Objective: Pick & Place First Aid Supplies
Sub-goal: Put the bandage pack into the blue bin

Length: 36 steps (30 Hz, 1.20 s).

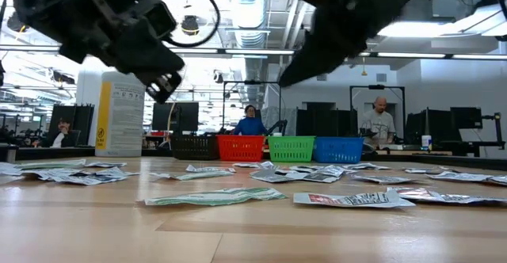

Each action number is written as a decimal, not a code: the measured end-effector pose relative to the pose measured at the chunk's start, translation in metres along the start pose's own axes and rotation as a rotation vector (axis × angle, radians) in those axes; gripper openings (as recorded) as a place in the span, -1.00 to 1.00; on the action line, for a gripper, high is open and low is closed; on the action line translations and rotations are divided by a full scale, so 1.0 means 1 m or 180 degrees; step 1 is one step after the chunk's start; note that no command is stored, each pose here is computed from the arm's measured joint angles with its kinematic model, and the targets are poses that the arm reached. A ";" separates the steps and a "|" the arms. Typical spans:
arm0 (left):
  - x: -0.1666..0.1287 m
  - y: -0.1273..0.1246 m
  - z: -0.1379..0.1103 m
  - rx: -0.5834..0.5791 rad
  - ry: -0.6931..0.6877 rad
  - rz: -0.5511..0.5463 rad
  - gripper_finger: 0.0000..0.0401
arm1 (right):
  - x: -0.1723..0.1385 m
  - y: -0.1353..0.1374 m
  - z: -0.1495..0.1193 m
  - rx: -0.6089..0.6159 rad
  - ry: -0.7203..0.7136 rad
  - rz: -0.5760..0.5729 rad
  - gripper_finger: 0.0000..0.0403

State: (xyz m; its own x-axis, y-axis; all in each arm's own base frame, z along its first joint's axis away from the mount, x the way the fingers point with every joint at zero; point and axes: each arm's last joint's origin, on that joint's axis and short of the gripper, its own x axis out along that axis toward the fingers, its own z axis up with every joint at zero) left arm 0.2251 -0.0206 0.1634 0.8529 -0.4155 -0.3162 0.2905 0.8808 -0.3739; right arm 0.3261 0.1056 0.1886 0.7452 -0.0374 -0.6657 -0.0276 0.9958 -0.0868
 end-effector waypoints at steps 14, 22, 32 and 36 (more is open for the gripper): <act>-0.005 -0.043 -0.013 -0.0022 -0.0080 -0.0022 -0.94 | 0.049 0.028 0.015 -0.0056 0.0062 0.0240 -0.42; -0.004 -0.044 -0.014 -0.0075 -0.0066 0.0002 -0.94 | 0.051 0.030 0.012 -0.0296 0.0153 0.0724 -0.42; -0.004 -0.043 -0.014 -0.0058 -0.0070 0.0062 -0.94 | 0.053 0.045 0.005 -0.0615 0.0154 0.0857 -0.42; -0.004 -0.044 -0.014 -0.0055 -0.0071 0.0057 -0.94 | 0.066 0.051 -0.004 -0.0625 0.0199 0.0882 -0.42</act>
State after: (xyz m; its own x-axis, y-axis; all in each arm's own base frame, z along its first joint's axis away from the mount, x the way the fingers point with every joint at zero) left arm 0.2030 -0.0605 0.1684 0.8674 -0.3943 -0.3035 0.2677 0.8839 -0.3835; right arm 0.3716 0.1534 0.1374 0.6494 0.2211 -0.7276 -0.3555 0.9341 -0.0334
